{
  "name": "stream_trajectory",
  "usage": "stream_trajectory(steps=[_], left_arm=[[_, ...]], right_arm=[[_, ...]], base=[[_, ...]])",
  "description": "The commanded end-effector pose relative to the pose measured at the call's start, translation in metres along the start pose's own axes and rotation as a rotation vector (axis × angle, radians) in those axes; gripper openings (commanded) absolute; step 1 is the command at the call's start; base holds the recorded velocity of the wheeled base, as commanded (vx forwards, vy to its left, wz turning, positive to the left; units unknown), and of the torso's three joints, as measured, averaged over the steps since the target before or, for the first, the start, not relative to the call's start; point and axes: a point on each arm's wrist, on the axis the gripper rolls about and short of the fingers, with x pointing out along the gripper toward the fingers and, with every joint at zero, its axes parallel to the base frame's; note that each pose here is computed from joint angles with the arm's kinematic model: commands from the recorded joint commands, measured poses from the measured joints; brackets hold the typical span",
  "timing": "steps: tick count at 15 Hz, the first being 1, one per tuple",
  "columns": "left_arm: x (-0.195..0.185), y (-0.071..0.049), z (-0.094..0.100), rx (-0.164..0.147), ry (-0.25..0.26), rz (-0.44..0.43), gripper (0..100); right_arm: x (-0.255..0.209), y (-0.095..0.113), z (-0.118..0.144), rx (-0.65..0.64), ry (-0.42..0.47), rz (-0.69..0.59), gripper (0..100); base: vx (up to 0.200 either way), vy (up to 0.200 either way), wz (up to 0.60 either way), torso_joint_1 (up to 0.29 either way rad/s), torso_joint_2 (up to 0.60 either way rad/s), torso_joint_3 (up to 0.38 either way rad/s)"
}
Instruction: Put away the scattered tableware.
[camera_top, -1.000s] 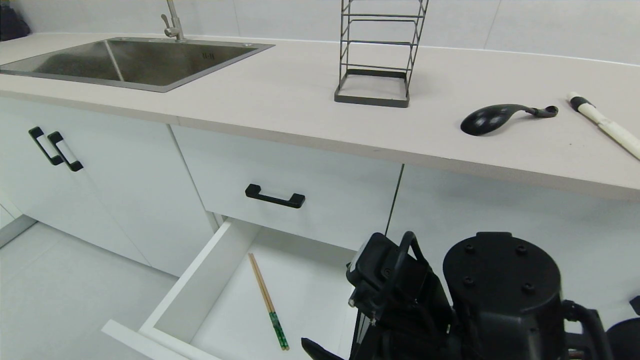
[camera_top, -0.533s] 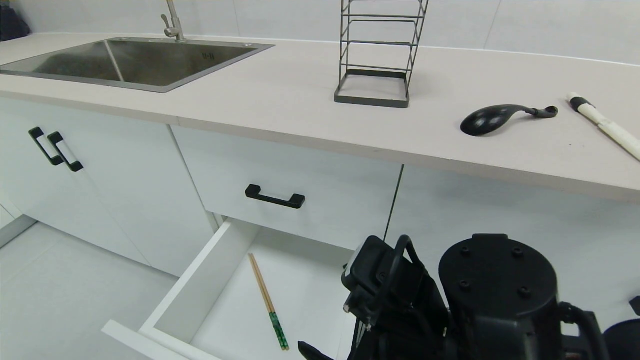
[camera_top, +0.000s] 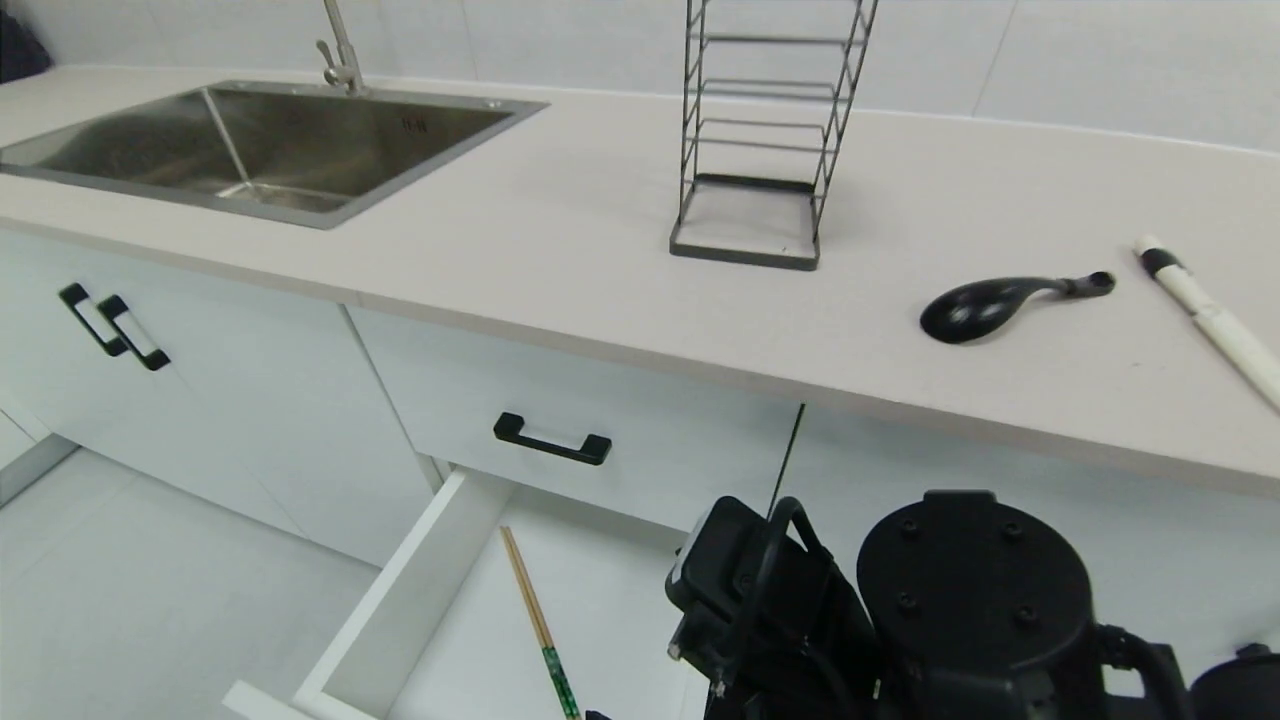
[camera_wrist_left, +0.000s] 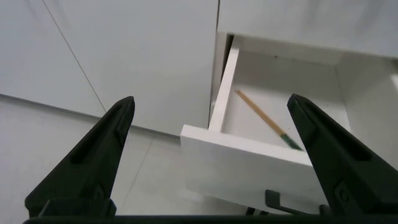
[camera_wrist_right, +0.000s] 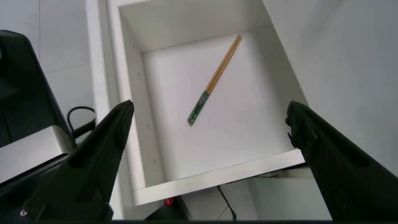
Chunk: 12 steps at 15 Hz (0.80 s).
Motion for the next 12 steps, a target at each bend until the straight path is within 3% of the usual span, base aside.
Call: stream_trajectory(steps=[1,8,12], left_arm=[[0.0001,0.0000,-0.0002,0.000,0.003,0.002,100],[0.0001,0.0000,-0.0002,0.000,0.003,0.001,100],[0.0001,0.0000,-0.0002,0.000,0.003,0.001,100]], right_arm=[[0.0010,0.0004,-0.0018,-0.002,0.008,0.001,100],[0.0019,0.0001,-0.0011,-0.001,0.007,0.000,100],[0.0033,-0.0007,-0.0011,0.004,0.009,-0.003,100]], base=[[0.000,0.000,0.00,0.168,-0.63,-0.168],[0.000,0.000,0.00,0.169,-0.50,-0.210],[0.000,0.000,0.00,0.362,-0.48,-0.237]])
